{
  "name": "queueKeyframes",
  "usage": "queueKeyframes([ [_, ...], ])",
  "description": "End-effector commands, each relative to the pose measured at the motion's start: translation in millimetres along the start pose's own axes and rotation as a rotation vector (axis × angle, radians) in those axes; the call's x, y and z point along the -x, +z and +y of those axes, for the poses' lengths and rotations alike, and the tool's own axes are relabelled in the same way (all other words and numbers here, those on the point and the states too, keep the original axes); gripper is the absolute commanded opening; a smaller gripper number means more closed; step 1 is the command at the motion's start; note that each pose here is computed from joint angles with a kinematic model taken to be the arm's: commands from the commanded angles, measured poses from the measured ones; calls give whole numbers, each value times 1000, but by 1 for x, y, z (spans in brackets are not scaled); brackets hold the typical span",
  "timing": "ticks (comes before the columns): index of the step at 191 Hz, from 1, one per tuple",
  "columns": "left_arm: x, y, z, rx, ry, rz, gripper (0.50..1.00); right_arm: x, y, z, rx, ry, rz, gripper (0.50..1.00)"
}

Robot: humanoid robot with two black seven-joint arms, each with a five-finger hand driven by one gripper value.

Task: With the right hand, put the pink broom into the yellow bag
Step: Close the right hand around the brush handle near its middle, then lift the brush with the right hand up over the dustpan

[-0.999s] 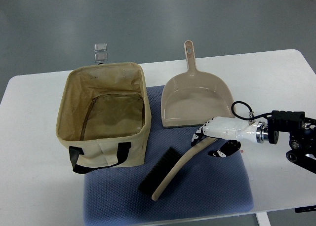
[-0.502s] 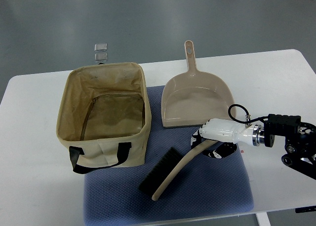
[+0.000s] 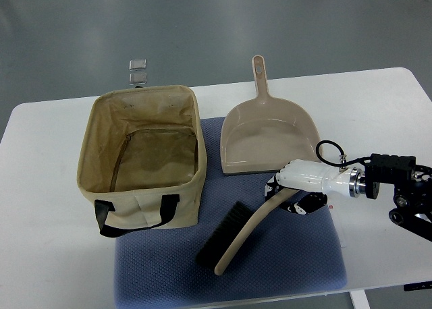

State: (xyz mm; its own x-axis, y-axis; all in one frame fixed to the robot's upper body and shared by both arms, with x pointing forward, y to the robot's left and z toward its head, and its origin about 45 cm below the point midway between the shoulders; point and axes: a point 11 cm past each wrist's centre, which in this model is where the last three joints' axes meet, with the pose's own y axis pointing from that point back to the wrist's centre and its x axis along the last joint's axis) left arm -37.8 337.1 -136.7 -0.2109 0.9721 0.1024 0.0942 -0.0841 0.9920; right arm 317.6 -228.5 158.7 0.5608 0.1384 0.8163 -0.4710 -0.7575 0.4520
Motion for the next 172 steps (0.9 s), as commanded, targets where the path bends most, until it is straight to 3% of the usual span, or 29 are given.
queueKeyframes([
  [1,0,0,0,0,0,0,1000,-7,3,12,-19,23,14,500],
  [37,0,0,0,0,1,0,1000,-21,17,38,-6,79,21,500],
  [105,0,0,0,0,1,0,1000,-93,44,90,70,255,-56,500],
  [137,0,0,0,0,0,0,1000,-142,51,121,105,306,-74,500],
  [172,0,0,0,0,1,0,1000,-222,43,141,92,398,-59,500],
])
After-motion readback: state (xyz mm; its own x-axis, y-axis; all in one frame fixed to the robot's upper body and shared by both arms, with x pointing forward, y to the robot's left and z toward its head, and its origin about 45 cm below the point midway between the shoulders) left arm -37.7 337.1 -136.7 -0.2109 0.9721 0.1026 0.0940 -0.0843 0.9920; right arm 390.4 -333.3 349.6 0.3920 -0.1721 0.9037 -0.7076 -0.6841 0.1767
